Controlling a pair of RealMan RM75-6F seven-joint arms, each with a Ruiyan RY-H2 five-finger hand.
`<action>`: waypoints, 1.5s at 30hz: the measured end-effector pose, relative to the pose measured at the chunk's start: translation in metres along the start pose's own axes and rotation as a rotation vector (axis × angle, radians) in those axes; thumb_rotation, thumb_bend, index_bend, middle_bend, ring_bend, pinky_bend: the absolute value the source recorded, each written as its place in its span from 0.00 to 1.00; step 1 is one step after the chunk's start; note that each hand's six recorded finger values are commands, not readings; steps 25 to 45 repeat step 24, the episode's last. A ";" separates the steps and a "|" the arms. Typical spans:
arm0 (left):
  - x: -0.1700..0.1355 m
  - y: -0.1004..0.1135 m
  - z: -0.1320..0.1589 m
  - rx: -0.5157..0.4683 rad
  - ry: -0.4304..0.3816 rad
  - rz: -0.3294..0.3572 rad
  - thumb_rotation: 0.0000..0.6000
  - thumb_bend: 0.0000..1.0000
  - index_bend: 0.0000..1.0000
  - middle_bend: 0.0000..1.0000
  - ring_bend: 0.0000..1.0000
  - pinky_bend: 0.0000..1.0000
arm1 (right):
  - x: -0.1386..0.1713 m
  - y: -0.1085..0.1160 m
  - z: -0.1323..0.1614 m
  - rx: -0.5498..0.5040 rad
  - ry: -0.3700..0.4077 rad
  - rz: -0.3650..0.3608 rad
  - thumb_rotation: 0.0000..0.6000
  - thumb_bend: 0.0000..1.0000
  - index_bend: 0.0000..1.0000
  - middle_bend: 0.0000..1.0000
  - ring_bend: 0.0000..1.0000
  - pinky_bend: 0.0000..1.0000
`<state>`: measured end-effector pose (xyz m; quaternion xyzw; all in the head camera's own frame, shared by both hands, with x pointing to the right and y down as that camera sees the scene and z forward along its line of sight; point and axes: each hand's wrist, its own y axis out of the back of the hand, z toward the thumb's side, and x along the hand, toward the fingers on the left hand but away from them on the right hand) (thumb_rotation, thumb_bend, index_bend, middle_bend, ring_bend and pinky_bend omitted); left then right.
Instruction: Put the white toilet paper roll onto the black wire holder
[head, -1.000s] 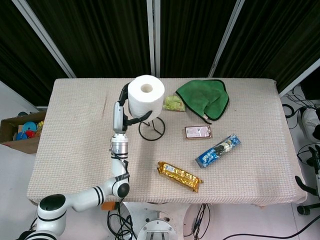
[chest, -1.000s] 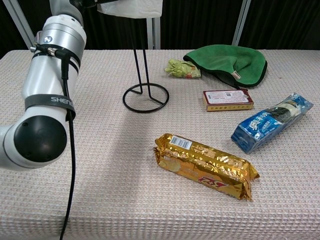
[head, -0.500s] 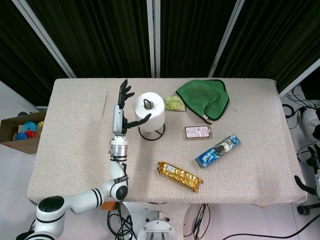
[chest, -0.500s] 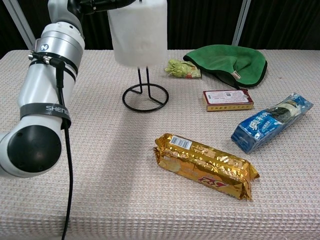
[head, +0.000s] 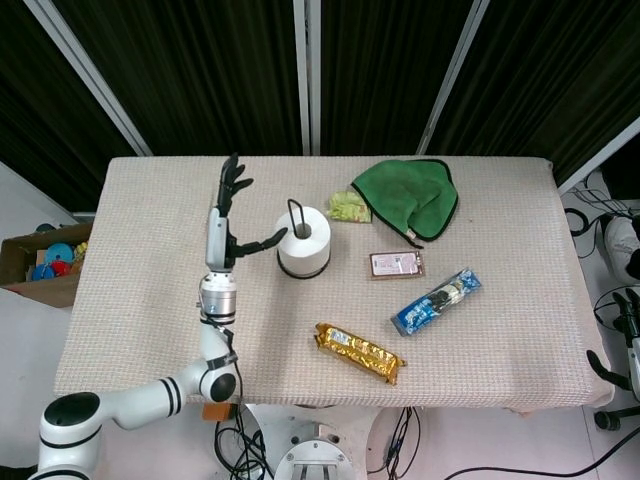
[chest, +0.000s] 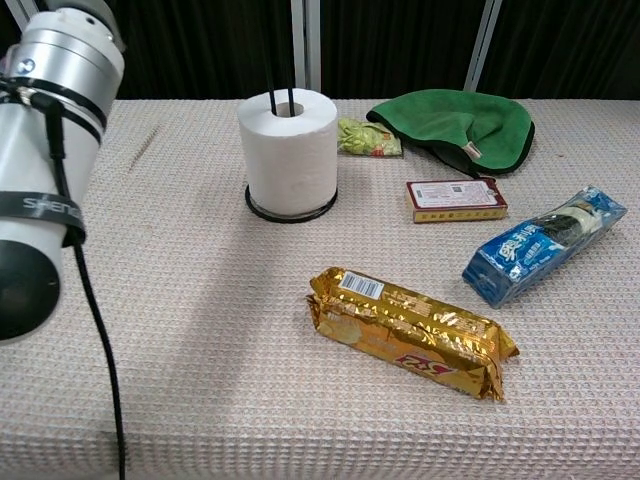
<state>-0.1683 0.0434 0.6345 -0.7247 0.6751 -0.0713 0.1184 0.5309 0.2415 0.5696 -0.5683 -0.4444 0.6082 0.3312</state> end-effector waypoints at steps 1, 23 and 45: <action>-0.001 0.010 0.004 0.028 -0.016 -0.008 1.00 0.09 0.16 0.14 0.11 0.22 | 0.000 0.001 0.000 0.001 0.002 -0.003 1.00 0.21 0.00 0.00 0.00 0.00; -0.180 0.248 0.003 1.368 0.198 -0.536 0.00 0.10 0.13 0.09 0.05 0.21 | -0.008 -0.006 0.021 0.155 0.026 -0.011 1.00 0.20 0.00 0.00 0.00 0.00; -0.185 0.250 0.002 1.370 0.213 -0.536 0.00 0.10 0.12 0.09 0.05 0.21 | -0.008 -0.006 0.022 0.155 0.029 -0.011 1.00 0.20 0.00 0.00 0.00 0.00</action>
